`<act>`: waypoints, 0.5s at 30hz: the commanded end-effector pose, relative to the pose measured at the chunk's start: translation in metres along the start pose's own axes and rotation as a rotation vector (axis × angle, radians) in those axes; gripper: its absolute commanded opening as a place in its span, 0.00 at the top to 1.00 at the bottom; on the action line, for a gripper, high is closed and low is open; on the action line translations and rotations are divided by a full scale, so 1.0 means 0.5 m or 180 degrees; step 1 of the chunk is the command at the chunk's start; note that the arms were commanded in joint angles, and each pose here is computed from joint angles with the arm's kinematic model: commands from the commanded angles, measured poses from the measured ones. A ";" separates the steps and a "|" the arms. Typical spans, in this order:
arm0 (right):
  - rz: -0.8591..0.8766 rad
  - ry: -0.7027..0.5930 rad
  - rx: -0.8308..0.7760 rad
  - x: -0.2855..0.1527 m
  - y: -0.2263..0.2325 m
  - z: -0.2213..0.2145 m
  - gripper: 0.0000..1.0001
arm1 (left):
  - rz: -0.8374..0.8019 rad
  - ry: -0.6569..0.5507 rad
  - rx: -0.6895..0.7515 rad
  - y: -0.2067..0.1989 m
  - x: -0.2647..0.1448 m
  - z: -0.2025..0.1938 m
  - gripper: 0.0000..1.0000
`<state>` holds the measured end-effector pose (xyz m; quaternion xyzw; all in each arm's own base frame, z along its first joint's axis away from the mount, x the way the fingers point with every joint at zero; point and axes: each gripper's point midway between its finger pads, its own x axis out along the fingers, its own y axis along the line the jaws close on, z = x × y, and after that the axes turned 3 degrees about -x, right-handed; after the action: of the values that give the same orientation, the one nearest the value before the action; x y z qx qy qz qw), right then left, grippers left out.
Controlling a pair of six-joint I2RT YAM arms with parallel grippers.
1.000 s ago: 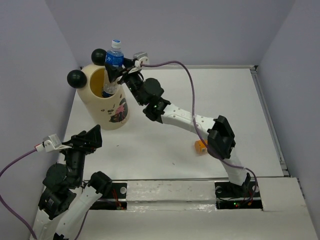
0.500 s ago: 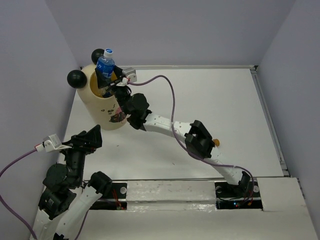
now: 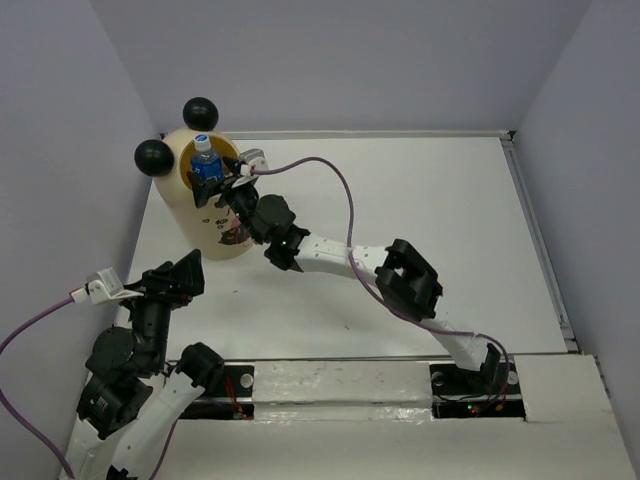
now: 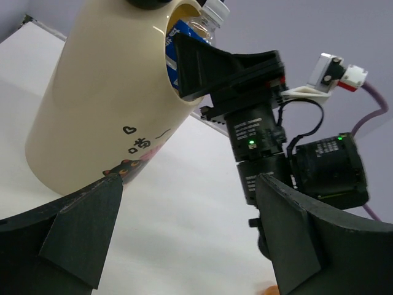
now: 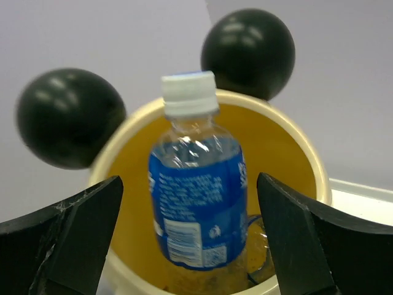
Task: Put the plastic bottles in the bin
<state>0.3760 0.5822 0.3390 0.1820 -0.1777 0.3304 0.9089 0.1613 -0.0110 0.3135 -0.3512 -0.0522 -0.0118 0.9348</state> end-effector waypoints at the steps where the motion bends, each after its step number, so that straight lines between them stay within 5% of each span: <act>1: 0.0161 -0.0225 0.0445 -0.003 0.048 0.210 0.04 | -0.0185 -0.0315 -0.0250 -0.003 -0.034 0.053 0.01; 7: 0.0122 0.0183 0.0423 -0.037 0.036 0.223 0.03 | -0.0175 -0.0279 -0.0195 -0.008 -0.027 0.050 0.01; 11: 0.0029 0.0381 0.0332 -0.077 0.011 0.265 0.12 | -0.0324 -0.0115 -0.0014 -0.038 -0.010 0.029 0.01; 12: -0.0048 0.0523 0.0266 -0.098 -0.006 0.240 0.20 | -0.0365 -0.0074 0.0036 -0.044 -0.008 0.024 0.01; 13: -0.0100 0.0687 0.0196 -0.118 -0.019 0.226 0.44 | -0.0377 0.0011 0.0091 -0.052 0.000 0.013 0.01; 15: -0.0273 0.0873 0.0177 -0.172 -0.063 0.226 0.73 | -0.0516 0.0202 0.0163 -0.080 0.011 -0.011 0.01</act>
<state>0.3176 0.4940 0.4421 0.2079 -0.1160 0.3489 0.9064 0.1605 -0.0197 0.3172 -0.3392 -0.0513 -0.0388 0.9385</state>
